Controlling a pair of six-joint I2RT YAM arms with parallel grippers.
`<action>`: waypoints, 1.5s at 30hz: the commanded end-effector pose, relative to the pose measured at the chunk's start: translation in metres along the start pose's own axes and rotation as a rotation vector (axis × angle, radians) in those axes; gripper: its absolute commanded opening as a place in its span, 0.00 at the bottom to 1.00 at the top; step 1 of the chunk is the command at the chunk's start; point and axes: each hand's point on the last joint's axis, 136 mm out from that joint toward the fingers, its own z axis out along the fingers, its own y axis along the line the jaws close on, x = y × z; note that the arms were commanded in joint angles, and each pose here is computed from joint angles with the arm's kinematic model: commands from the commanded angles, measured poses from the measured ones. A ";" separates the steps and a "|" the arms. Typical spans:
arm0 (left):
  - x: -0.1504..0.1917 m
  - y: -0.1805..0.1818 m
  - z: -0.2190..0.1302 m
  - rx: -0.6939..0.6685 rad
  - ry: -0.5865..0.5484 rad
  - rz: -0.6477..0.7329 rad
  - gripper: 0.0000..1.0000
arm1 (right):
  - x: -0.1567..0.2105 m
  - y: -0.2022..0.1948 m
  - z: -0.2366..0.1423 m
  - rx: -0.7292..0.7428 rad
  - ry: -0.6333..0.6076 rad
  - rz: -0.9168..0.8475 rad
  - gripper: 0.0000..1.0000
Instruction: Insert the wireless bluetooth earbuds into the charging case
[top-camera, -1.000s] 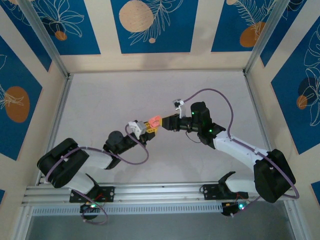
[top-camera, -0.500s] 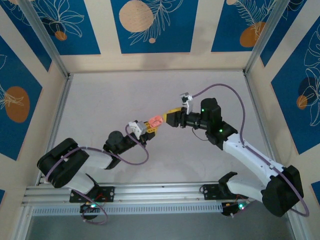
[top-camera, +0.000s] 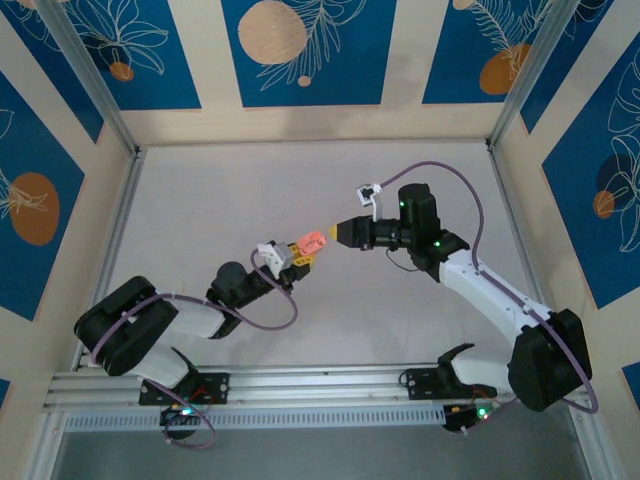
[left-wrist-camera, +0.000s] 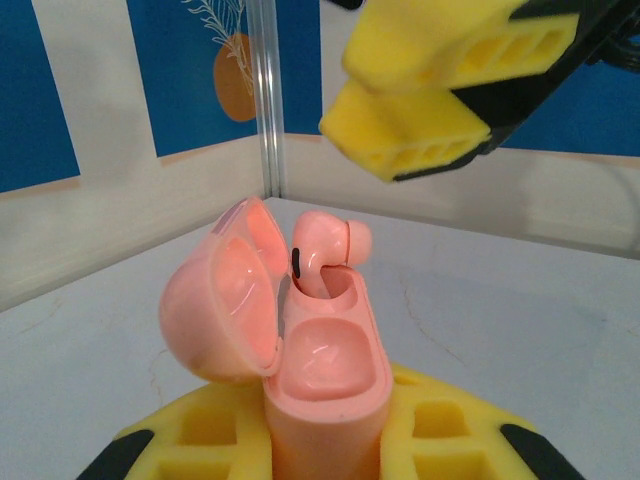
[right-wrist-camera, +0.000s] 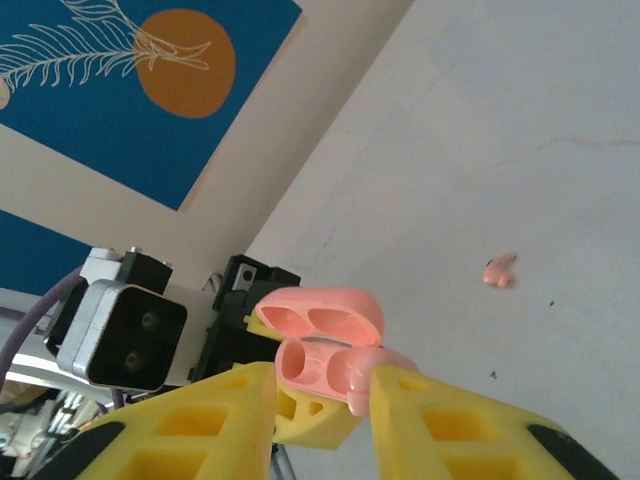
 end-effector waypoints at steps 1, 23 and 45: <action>-0.023 -0.009 -0.001 0.034 -0.079 0.042 0.18 | -0.001 0.011 0.002 -0.052 0.031 0.018 0.29; -0.029 -0.009 -0.003 0.035 -0.094 0.045 0.18 | 0.014 0.003 0.016 -0.063 0.085 0.052 0.19; -0.026 -0.008 -0.003 0.027 -0.087 0.048 0.18 | 0.021 0.011 0.024 -0.084 0.133 0.030 0.13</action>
